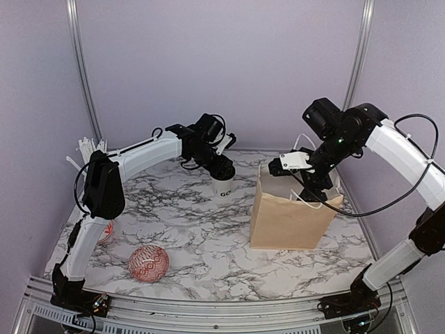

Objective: Pack the takeout coffee

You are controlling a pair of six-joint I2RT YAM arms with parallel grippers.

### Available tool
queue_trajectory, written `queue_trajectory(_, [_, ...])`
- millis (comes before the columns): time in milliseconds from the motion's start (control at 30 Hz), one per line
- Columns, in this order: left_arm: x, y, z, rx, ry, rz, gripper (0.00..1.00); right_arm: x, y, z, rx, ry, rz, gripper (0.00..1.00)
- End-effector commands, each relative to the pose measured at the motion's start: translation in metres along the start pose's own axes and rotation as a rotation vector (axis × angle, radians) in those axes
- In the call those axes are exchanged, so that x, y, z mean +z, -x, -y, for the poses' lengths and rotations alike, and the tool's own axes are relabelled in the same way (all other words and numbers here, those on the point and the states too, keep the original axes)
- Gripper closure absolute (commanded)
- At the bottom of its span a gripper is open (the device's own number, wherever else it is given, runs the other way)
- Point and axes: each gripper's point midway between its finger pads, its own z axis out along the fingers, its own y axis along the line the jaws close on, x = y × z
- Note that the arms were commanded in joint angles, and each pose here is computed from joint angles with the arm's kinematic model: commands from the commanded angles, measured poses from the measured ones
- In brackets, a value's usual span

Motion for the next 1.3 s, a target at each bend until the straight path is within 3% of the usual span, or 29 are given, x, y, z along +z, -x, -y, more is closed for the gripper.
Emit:
queue_trajectory(0, [-0.011, 0.01, 0.0, 0.005, -0.015, 0.035, 0.29, -0.031, 0.007, 0.01, -0.025, -0.099, 0.026, 0.04])
queue_trajectory(300, [-0.085, 0.038, 0.008, 0.016, -0.03, 0.131, 0.36, -0.06, 0.02, 0.016, -0.056, -0.179, 0.084, 0.04])
queue_trajectory(633, [-0.169, -0.02, 0.06, 0.088, -0.084, 0.093, 0.36, -0.106, 0.035, 0.035, -0.057, -0.321, 0.16, 0.04])
queue_trajectory(800, [-0.188, -0.067, 0.121, 0.194, -0.183, 0.037, 0.35, -0.118, 0.03, 0.044, -0.019, -0.33, 0.227, 0.03])
queue_trajectory(900, [-0.189, -0.09, 0.148, 0.215, -0.254, -0.002, 0.35, -0.098, 0.023, 0.042, -0.013, -0.285, 0.219, 0.04])
queue_trajectory(1033, [-0.184, -0.106, 0.164, 0.232, -0.283, -0.025, 0.35, -0.073, 0.018, 0.042, 0.012, -0.213, 0.221, 0.06])
queue_trajectory(1267, [-0.178, -0.115, 0.184, 0.249, -0.331, -0.017, 0.35, -0.076, 0.026, 0.031, 0.001, -0.168, 0.269, 0.08])
